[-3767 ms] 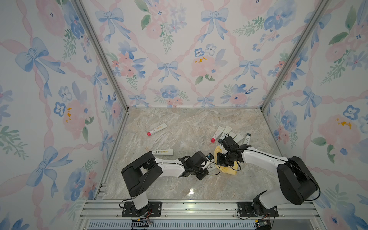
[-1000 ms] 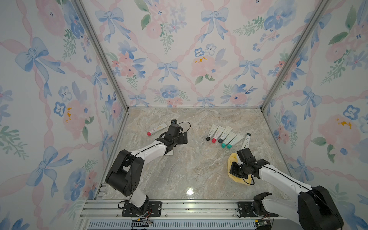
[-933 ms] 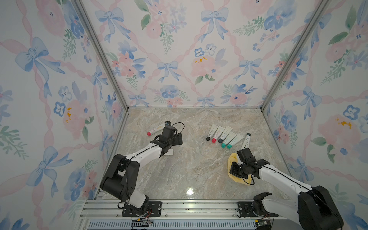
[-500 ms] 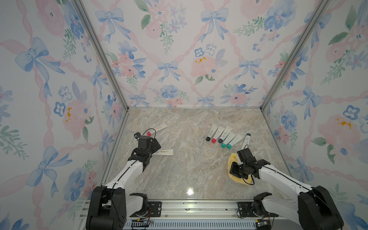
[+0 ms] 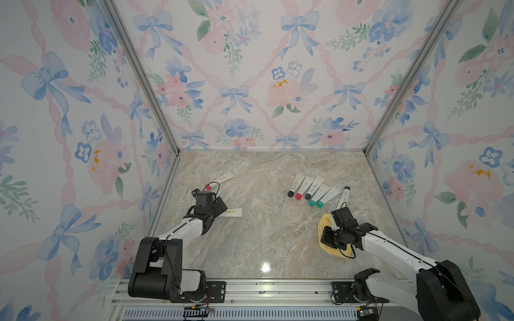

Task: Wipe the surface of the toothpaste tube
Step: Move the toothpaste to the center of the board.

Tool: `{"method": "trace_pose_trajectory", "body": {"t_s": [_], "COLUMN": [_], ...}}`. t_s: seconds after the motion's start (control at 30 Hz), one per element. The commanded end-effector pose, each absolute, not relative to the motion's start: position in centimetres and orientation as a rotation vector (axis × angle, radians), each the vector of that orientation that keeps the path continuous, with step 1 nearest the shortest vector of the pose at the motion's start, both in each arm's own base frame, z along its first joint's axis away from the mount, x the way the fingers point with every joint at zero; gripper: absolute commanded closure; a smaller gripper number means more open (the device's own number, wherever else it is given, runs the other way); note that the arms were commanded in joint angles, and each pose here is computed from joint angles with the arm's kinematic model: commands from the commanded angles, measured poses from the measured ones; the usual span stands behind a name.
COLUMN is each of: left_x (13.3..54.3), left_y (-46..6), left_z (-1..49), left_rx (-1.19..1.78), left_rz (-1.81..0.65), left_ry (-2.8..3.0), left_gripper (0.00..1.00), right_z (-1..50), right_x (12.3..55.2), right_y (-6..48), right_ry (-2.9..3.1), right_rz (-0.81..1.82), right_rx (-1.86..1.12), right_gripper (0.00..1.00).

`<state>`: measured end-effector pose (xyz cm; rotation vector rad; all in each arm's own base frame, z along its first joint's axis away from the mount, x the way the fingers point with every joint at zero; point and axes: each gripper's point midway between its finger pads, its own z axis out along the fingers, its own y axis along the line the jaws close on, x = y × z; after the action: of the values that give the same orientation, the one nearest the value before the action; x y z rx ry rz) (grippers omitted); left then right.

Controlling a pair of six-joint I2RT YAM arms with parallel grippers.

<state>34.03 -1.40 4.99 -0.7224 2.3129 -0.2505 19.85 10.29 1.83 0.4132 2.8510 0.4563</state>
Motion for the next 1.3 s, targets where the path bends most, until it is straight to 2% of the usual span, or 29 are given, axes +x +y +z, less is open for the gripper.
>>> {"method": "trace_pose_trajectory", "body": {"t_s": [0.0,0.23,0.73,1.03,1.27], "left_x": [34.4,34.5,33.0,33.5,32.9], "left_y": [-2.2,-3.7,-13.4,-19.8,-19.4], "left_z": [4.7,4.1,4.2,4.8,2.7], "left_rx": [-0.682,-0.63,-0.344,-0.163,-0.119], "left_rz": [-0.291,-0.316,-0.458,-0.542,-0.473], "left_ry": [2.326,2.355,2.435,2.447,2.496], "left_gripper": [0.02,0.02,0.04,0.07,0.07], "right_z": [0.9,1.0,0.8,0.7,0.6], "right_x": [19.4,19.4,19.5,19.5,19.4], "right_y": [9.9,9.8,9.9,9.8,9.8], "right_ry": [2.865,2.859,2.869,2.877,2.876], "right_rz": [0.44,0.439,0.437,0.428,0.424], "right_rx": [0.414,0.418,0.416,0.423,0.426], "right_gripper": [0.92,0.92,0.92,0.92,0.92]}}
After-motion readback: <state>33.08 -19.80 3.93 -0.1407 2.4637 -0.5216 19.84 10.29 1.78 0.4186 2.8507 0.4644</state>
